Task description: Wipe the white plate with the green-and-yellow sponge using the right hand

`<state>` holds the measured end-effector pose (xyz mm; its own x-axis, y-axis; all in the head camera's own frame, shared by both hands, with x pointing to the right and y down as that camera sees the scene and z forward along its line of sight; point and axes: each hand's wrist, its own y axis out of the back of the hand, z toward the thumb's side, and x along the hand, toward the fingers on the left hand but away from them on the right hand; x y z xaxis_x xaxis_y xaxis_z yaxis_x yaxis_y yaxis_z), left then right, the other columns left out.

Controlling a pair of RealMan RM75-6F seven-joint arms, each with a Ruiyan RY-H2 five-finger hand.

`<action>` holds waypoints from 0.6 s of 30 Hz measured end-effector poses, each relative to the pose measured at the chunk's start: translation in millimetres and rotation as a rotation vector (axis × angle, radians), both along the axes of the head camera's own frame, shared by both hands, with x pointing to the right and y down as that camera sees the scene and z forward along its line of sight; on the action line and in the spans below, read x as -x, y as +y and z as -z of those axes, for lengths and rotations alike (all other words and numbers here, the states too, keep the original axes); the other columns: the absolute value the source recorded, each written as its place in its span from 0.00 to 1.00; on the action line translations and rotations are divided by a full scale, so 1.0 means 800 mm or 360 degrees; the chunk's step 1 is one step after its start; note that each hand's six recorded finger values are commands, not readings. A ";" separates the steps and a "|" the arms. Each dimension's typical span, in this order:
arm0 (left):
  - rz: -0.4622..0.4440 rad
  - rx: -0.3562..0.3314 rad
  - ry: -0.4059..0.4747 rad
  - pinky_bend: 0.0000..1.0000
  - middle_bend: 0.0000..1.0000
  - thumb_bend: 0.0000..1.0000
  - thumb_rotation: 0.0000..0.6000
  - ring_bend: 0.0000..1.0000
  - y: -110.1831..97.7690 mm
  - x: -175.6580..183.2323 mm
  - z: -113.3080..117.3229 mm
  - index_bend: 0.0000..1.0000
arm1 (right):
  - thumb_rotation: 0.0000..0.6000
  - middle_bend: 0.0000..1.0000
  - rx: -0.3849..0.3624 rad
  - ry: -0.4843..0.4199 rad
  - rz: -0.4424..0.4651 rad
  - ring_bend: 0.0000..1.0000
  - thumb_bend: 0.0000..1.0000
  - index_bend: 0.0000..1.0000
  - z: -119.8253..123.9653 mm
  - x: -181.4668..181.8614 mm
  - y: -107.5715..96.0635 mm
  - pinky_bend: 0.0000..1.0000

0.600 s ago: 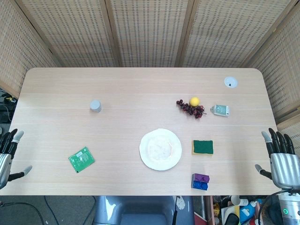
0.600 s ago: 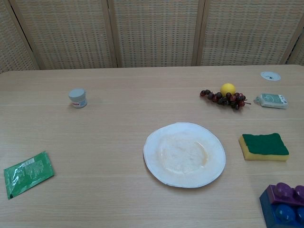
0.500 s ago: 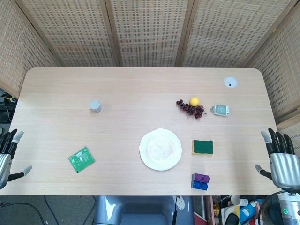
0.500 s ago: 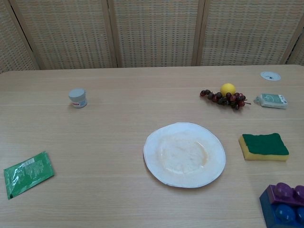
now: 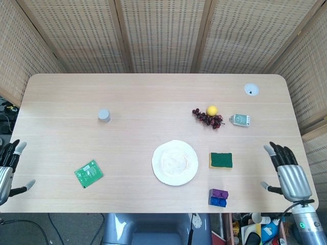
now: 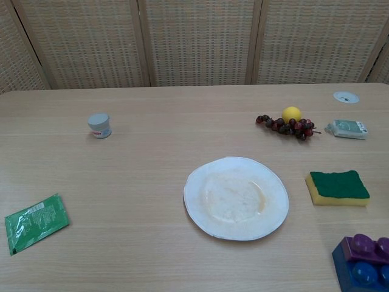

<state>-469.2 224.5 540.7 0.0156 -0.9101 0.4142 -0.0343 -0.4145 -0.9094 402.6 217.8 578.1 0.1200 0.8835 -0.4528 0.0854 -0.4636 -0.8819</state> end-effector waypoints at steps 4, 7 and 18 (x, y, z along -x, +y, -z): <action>0.0004 0.0029 -0.0020 0.00 0.00 0.00 1.00 0.00 -0.001 0.000 -0.008 0.00 | 1.00 0.01 0.0106 0.0025 0.0190 0.00 0.00 0.02 -0.034 0.032 -0.012 0.05; 0.0010 0.0041 -0.0033 0.00 0.00 0.00 1.00 0.00 -0.003 0.001 -0.012 0.00 | 1.00 0.03 0.0146 0.0073 0.0330 0.00 0.00 0.04 -0.057 0.058 -0.023 0.07; 0.0059 0.0107 -0.0094 0.00 0.00 0.00 1.00 0.00 -0.010 0.009 -0.031 0.00 | 1.00 0.13 0.0304 0.0337 0.0589 0.02 0.00 0.10 -0.133 0.116 -0.034 0.24</action>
